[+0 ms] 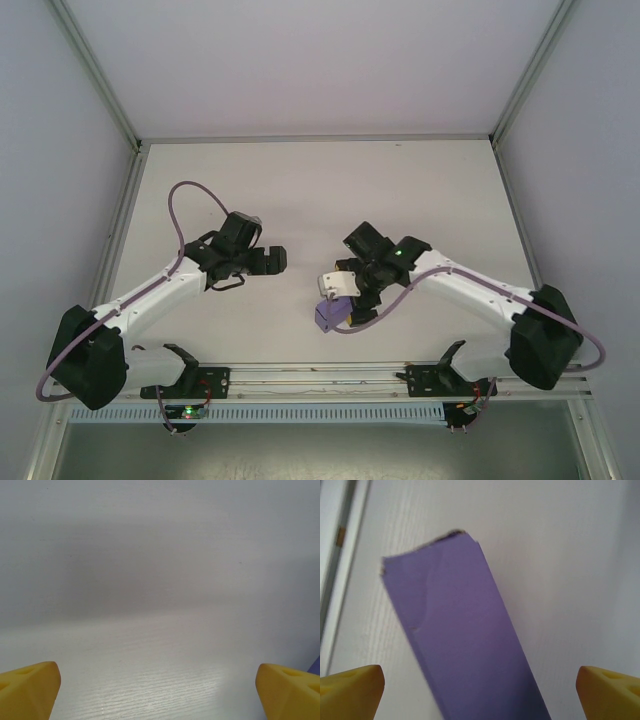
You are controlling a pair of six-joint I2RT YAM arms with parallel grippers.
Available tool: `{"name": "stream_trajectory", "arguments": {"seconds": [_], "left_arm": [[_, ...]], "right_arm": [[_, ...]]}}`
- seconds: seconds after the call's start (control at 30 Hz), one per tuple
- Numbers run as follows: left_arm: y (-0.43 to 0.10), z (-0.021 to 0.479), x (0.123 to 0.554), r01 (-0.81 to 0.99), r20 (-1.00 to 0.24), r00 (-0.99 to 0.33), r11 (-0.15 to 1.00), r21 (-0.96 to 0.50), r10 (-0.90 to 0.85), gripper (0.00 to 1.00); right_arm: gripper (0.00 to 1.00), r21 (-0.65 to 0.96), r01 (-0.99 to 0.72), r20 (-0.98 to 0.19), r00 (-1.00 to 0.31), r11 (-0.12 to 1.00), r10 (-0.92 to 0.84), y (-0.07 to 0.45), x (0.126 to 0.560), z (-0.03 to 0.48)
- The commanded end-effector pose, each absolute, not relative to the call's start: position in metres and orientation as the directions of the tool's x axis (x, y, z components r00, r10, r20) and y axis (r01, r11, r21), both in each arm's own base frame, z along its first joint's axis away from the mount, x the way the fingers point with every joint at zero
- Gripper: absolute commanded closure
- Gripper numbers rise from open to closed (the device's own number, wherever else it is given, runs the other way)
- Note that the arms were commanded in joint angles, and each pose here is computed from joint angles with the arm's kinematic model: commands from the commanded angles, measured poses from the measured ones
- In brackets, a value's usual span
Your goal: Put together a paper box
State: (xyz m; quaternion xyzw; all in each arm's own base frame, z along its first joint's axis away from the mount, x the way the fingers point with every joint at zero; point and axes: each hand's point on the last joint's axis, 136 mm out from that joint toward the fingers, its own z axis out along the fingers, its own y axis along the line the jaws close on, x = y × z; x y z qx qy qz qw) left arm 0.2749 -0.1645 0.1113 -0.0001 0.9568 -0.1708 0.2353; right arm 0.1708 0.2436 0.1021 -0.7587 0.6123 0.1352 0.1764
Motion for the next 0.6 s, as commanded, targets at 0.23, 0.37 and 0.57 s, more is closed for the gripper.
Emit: {"name": "stream_trajectory", "arguments": {"seconds": [0.23,0.37,0.57], "left_arm": [[-0.148,0.111,0.271,0.069,-0.465,-0.883,0.957,-0.281,-0.073,0.0],[-0.144,0.112,0.268,0.064,-0.47,-0.879,0.959,-0.277,-0.077,0.0],[-0.139,0.115,0.263,0.052,-0.475,-0.876,0.961,-0.272,-0.087,0.0]], "right_arm": [[0.17,-0.099,-0.979,-0.221,0.194,-0.176,-0.956,0.242,0.191,0.061],[0.33,-0.119,-0.98,-0.199,0.179,-0.158,-0.963,0.242,0.194,0.053],[0.54,-0.189,-0.978,-0.181,0.124,-0.089,-0.976,0.243,0.209,0.052]]}}
